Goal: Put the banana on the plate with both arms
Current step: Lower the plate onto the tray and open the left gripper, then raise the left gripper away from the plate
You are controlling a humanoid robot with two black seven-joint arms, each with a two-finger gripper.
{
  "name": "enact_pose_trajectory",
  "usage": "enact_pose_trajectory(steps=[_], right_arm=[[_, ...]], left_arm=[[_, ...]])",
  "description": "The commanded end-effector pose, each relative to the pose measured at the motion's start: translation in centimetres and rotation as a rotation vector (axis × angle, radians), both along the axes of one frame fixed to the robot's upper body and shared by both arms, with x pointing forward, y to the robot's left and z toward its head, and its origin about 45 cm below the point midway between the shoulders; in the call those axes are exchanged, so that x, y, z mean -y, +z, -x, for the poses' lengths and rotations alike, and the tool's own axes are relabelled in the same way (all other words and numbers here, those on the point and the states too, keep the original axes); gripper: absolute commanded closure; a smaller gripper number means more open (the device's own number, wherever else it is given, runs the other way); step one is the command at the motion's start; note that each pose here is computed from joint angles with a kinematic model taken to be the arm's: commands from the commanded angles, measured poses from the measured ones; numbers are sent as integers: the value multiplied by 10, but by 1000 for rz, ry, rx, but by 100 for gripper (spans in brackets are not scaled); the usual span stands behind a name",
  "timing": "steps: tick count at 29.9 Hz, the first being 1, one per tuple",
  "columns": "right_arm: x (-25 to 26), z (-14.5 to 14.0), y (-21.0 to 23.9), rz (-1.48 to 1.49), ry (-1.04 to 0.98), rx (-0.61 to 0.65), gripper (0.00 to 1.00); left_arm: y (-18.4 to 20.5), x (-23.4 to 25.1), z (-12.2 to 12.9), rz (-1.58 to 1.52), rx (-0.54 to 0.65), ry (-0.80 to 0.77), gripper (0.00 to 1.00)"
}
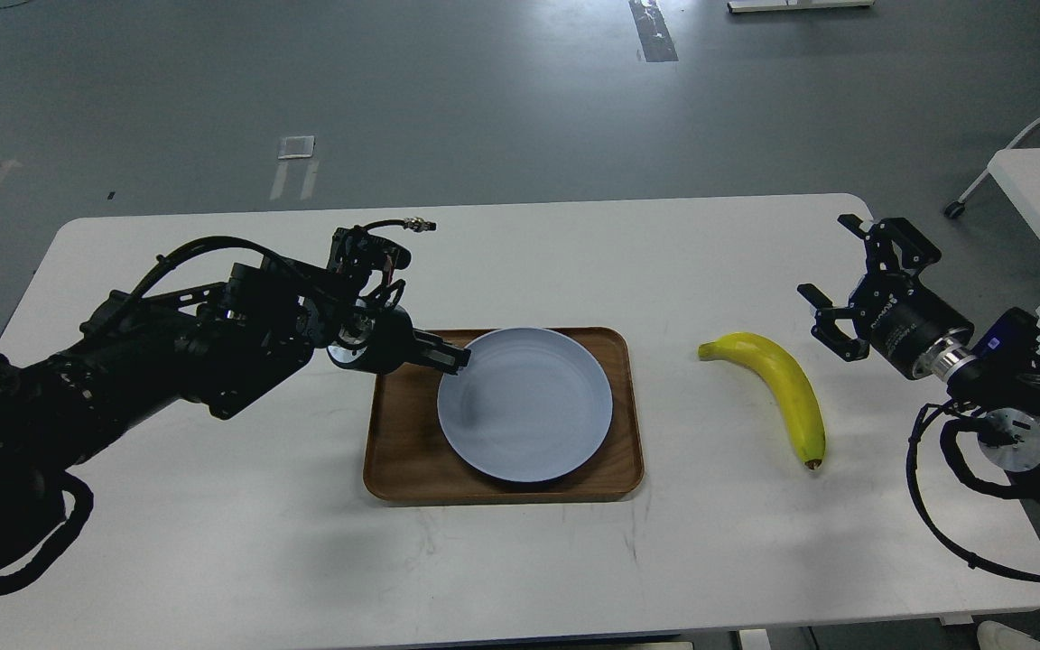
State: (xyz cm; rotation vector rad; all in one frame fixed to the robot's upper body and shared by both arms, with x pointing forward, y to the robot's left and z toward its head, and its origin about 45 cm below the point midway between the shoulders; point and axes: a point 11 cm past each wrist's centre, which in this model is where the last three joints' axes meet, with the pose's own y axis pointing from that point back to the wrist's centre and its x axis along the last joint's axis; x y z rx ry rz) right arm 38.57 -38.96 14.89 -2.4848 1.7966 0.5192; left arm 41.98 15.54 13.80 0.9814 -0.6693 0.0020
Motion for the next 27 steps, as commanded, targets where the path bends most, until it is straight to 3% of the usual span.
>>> enact_pose_trajectory(steps=[1,2,4,6,9,13,17,20,22,24,27], right_arm=[[0,0,0,-1,0,0,0],[0,0,0,-1,0,0,0],[0,0,0,1,0,1,0],[0,-1,0,0,0,2,0],[0,-1,2,2,0,4,0],[-1,-4,5,3,3,11,0],[-1,-5,6,3,4,14,0],[-1,-5,6,3,4,14,0],[-2,-5,6,2,5,14,0],[-1,-4,5,4,4,11,0],[2,-3,2,11,-2,6,0]], left_arm=[[0,1,0,6,-2,4,97],[0,1,0,6,-2,4,97],[1,3,0,20,-8,12,42],[3,4,-1,34,-10,19,20],[9,8,-4,68,-12,32,8],[39,18,-18,232,-25,114,2],[91,14,-42,586,-84,310,2],[124,-26,-62,904,-139,538,2],[132,-41,-67,994,-151,607,2],[142,-84,-73,1123,-145,736,2],[124,-138,-63,1227,-149,896,2]])
